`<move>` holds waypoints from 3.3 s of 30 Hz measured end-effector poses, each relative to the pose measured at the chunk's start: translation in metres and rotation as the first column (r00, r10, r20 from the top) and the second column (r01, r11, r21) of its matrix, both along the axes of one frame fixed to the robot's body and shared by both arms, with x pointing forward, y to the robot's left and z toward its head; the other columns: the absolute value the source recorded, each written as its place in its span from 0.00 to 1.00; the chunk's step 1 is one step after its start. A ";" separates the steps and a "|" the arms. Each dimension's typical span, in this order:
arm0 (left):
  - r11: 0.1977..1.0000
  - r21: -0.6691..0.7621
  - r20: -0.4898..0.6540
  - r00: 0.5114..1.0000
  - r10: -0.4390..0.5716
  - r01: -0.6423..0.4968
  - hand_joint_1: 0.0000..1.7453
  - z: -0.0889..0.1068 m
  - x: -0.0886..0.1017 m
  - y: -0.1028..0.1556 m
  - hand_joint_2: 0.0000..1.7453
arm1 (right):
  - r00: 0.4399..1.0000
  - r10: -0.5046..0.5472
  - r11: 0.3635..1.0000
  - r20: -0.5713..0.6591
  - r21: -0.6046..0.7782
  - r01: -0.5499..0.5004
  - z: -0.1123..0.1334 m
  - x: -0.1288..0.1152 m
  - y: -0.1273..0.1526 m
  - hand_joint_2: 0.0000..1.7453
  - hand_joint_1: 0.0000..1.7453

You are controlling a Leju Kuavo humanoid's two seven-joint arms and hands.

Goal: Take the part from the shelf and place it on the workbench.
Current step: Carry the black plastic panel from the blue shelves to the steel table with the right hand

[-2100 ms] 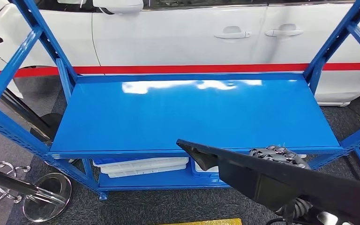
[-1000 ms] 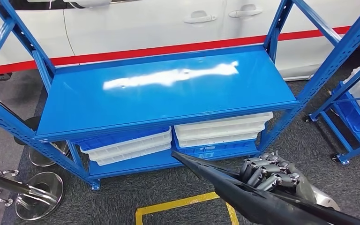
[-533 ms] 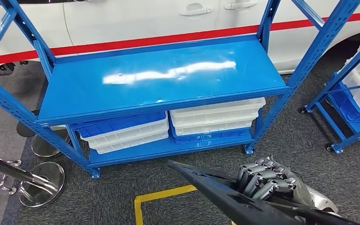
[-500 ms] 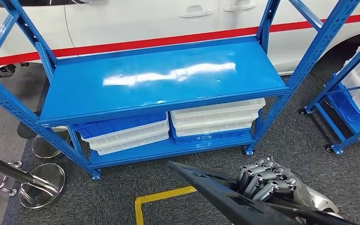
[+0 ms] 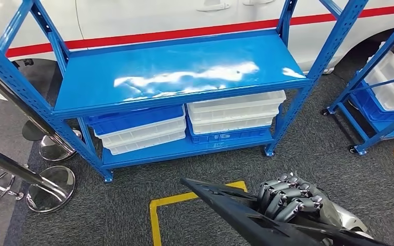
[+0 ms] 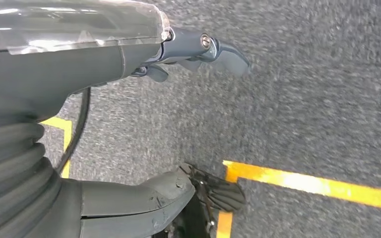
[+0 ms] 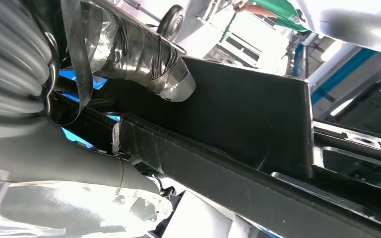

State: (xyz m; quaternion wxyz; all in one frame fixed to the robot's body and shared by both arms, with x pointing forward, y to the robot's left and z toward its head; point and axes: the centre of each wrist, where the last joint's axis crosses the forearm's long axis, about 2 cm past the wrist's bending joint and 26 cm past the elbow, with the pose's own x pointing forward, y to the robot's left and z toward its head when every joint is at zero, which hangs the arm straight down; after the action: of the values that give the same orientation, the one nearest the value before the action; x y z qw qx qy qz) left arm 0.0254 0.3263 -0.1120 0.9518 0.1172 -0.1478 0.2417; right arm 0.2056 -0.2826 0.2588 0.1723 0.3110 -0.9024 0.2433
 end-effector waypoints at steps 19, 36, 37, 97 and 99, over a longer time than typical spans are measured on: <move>0.998 0.053 0.021 0.999 -0.027 0.025 0.00 0.002 -0.003 0.027 1.00 | 0.991 -0.131 0.990 -0.025 0.050 0.132 -0.011 -0.008 0.001 1.00 1.00; 0.999 0.040 0.019 1.000 -0.019 0.018 0.00 0.001 -0.009 0.017 1.00 | 0.963 -0.259 0.964 -0.070 0.038 0.262 -0.019 -0.012 0.002 1.00 1.00; 0.999 0.039 0.020 1.000 -0.020 0.019 0.00 0.001 -0.008 0.016 1.00 | 0.962 -0.264 0.963 -0.071 0.033 0.267 -0.019 -0.012 0.002 1.00 1.00; 0.996 0.039 0.056 0.995 -0.077 0.075 0.00 0.000 -0.007 0.011 1.00 | 0.961 -0.269 0.962 0.065 0.069 0.265 -0.005 -0.018 0.005 1.00 1.00; 0.997 0.039 0.055 0.996 -0.076 0.074 0.00 0.000 -0.007 0.011 1.00 | 0.962 -0.266 0.963 0.064 0.067 0.262 -0.006 -0.018 0.005 1.00 1.00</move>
State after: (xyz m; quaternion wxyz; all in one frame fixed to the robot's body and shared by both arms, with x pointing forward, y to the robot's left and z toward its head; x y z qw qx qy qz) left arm 0.0182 0.3375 -0.1117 0.9534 0.1222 -0.1832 0.2063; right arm 0.1875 -0.2780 0.2533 0.1613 0.1838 -0.9482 0.2029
